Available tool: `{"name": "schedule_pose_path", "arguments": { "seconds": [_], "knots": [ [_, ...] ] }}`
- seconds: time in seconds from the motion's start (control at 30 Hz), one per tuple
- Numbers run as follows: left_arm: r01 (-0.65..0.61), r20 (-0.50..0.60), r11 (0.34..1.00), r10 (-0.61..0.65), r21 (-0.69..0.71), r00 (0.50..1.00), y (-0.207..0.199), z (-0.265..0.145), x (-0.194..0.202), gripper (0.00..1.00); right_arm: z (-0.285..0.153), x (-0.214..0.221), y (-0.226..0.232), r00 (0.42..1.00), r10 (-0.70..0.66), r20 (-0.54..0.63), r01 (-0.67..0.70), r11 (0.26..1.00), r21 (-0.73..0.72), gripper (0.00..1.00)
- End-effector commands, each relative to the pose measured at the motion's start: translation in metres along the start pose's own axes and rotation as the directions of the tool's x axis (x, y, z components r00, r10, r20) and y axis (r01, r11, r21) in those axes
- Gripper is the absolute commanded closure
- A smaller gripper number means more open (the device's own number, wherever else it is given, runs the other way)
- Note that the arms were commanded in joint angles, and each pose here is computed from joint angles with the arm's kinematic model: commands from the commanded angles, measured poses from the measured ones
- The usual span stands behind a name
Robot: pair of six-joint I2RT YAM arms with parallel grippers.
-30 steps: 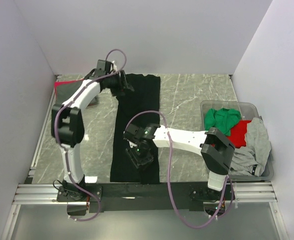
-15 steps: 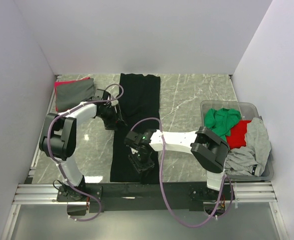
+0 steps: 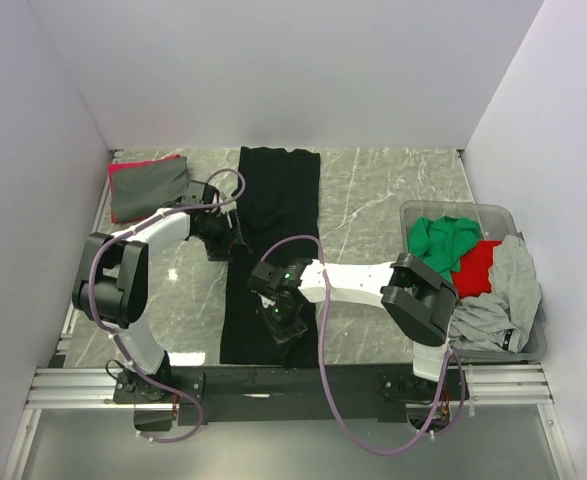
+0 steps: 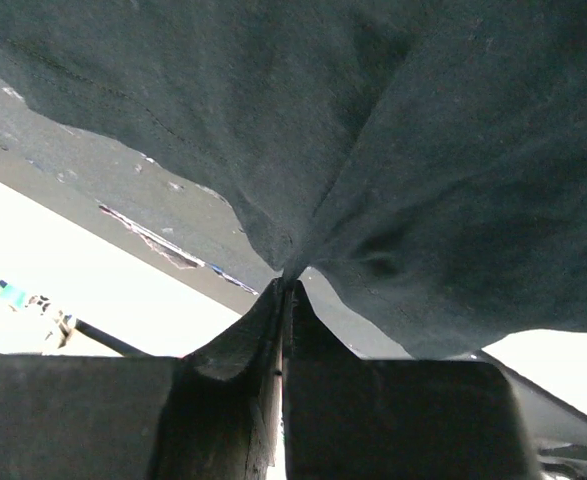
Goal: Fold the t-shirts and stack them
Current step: Fold the tshirt
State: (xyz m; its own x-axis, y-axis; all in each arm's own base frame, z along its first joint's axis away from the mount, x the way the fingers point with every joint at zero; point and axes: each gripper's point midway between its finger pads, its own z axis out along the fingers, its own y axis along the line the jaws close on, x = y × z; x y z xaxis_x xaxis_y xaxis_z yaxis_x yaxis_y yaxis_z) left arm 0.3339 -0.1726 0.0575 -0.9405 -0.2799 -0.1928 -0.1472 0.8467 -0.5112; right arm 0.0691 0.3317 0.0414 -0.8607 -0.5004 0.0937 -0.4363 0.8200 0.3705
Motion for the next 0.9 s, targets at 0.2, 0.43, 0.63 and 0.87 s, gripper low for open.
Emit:
{"name": "schedule_pose_path", "arguments": {
  "seconds": [0.2, 0.43, 0.63, 0.87],
  "knots": [
    [-0.033, 0.026, 0.999, 0.033, 0.007, 0.999, -0.002, -0.005, 0.000, 0.33, -0.022, 0.011, 0.003, 1.000, 0.017, 0.014, -0.017, 1.000, 0.023, 1.00],
    [-0.030, 0.019, 1.000, 0.030, 0.005, 0.999, 0.001, -0.003, 0.003, 0.33, -0.029, 0.003, 0.013, 0.999, -0.012, 0.030, 0.012, 1.000, 0.020, 1.00],
    [-0.037, 0.012, 0.999, 0.037, -0.012, 0.999, 0.006, -0.002, 0.006, 0.33, -0.031, -0.010, 0.027, 0.998, -0.053, 0.037, 0.053, 0.999, 0.000, 1.00],
    [-0.039, 0.001, 0.999, 0.039, -0.022, 0.999, 0.008, -0.001, 0.008, 0.33, -0.031, -0.011, 0.033, 0.993, -0.114, 0.005, 0.114, 0.993, -0.018, 0.71]
  ]
}}
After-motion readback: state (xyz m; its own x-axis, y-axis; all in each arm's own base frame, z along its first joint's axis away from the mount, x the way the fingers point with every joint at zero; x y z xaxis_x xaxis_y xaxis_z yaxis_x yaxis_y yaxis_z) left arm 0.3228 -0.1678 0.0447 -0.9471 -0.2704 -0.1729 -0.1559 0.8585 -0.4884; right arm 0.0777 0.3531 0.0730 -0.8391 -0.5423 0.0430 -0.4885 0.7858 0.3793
